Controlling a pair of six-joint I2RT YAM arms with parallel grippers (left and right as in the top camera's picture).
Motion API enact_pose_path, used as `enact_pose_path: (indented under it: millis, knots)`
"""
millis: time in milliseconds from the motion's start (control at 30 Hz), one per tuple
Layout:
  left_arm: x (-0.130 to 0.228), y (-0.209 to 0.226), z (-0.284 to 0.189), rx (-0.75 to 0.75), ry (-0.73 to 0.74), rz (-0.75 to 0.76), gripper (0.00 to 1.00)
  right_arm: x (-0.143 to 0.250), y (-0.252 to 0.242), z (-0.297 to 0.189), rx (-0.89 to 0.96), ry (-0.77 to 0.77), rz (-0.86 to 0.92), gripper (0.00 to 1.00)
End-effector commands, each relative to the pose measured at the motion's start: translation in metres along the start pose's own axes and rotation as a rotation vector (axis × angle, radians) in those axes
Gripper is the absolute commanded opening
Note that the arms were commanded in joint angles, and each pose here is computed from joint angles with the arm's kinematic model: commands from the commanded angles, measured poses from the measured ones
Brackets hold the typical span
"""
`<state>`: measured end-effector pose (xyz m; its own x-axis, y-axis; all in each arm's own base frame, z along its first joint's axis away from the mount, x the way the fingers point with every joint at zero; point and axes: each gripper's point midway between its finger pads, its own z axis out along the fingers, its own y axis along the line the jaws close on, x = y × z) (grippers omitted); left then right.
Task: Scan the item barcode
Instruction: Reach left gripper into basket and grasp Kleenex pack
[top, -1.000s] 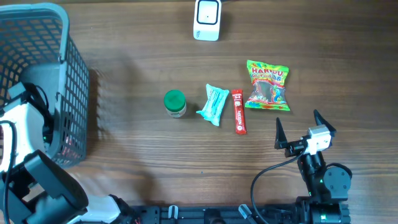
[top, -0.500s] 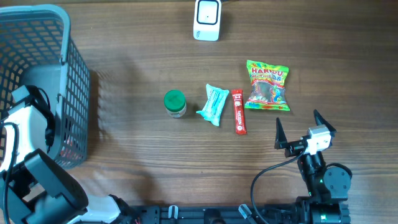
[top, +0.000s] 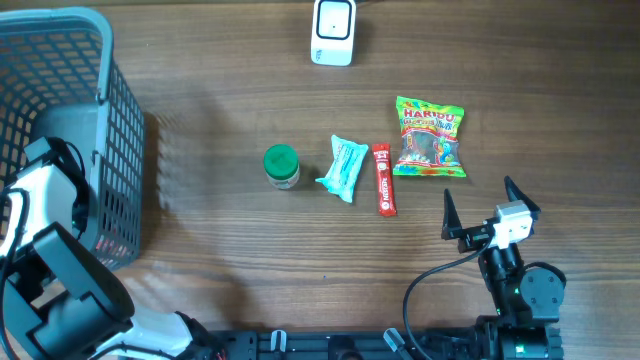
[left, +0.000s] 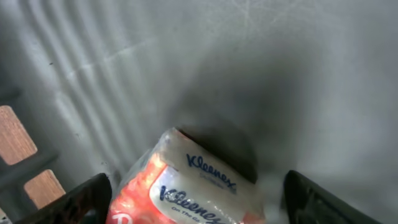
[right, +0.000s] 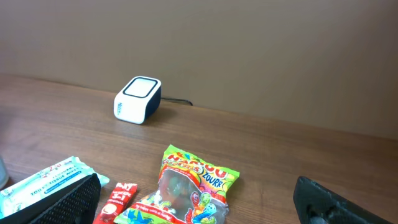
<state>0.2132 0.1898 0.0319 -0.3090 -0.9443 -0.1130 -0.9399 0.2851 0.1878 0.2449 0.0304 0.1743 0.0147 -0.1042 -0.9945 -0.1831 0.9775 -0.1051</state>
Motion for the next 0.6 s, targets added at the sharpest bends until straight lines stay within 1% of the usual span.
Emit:
enact_pose_path:
  millis: [0,67,100,233,367,500,533,567]
  knots:
    - [0.012,0.006,0.016,-0.045,0.063,0.049,0.37,0.0,0.0,0.0,0.004,-0.002,0.001,1.0]
    - [0.013,0.007,0.016,-0.046,0.064,0.049,0.29,0.0,0.0,0.0,0.004,-0.002,0.001,1.0]
    - [0.013,0.007,0.016,-0.048,0.066,0.05,0.27,0.0,0.0,0.0,0.004,-0.002,0.001,1.0]
    - [0.006,0.004,0.009,-0.036,0.05,0.045,0.26,0.0,0.0,0.0,0.004,-0.002,0.001,1.0]
    - [-0.016,-0.005,-0.019,-0.006,0.01,0.034,0.26,0.0,0.0,0.0,0.004,-0.002,0.001,1.0]
    - [-0.054,-0.018,-0.082,0.061,-0.076,0.009,0.26,0.0,0.0,0.0,0.004,-0.002,0.001,1.0]
    - [-0.066,-0.02,-0.109,0.089,-0.113,0.0,0.26,0.0,0.0,0.0,0.004,-0.002,0.001,1.0]
    - [-0.073,-0.021,-0.126,0.107,-0.137,-0.007,0.25,0.0,0.0,0.0,0.004,-0.002,0.001,1.0]
